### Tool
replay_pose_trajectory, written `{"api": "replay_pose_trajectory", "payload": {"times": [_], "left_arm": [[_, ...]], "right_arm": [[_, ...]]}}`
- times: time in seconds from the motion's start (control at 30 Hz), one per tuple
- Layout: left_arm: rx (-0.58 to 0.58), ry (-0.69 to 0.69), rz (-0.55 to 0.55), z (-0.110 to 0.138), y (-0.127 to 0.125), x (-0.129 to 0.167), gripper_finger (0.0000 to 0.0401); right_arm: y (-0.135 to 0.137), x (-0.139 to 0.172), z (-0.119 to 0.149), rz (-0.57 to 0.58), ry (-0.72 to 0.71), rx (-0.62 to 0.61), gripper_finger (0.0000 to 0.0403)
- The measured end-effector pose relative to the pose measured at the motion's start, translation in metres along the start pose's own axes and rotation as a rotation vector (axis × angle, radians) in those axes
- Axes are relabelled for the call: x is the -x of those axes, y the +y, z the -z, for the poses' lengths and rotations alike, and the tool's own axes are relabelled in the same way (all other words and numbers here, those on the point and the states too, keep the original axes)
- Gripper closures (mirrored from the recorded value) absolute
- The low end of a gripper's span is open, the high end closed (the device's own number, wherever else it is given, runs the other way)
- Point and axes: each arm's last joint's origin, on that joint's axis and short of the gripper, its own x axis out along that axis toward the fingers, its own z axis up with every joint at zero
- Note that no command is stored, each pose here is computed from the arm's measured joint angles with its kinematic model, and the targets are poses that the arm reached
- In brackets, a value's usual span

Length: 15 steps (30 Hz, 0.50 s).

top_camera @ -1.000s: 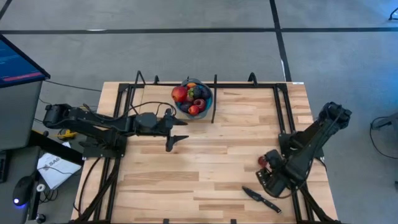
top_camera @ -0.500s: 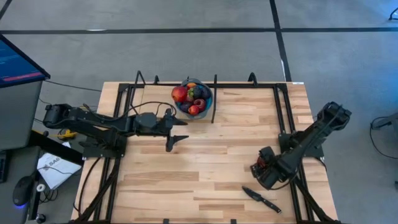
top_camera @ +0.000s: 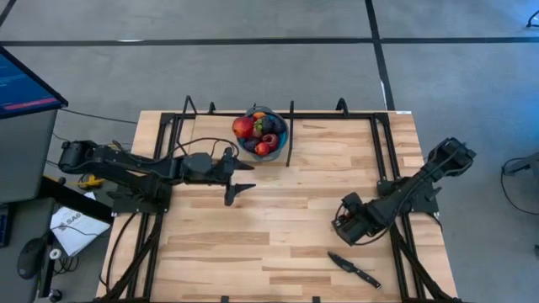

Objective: Pick & Place Fruit
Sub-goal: Put the red pomegranate into the blue strainer bowl on the shelf

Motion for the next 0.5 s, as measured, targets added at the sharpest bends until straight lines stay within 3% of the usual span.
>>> {"api": "replay_pose_trajectory", "payload": {"times": [0.17, 0.23, 0.5], "left_arm": [[-0.001, -0.003, 0.006, 0.0, -0.002, 0.0, 0.0135], [-0.003, -0.003, 0.007, 0.0, -0.002, 0.0, 0.0135], [-0.045, 0.014, 0.037, 0.01, -0.004, 0.001, 0.0135]], "right_arm": [[0.002, -0.001, -0.004, -0.005, 0.007, -0.007, 0.0196], [0.007, -0.001, -0.006, -0.058, 0.014, 0.002, 0.0208], [0.056, 0.007, -0.029, -0.535, -0.034, 0.083, 0.0194]]}}
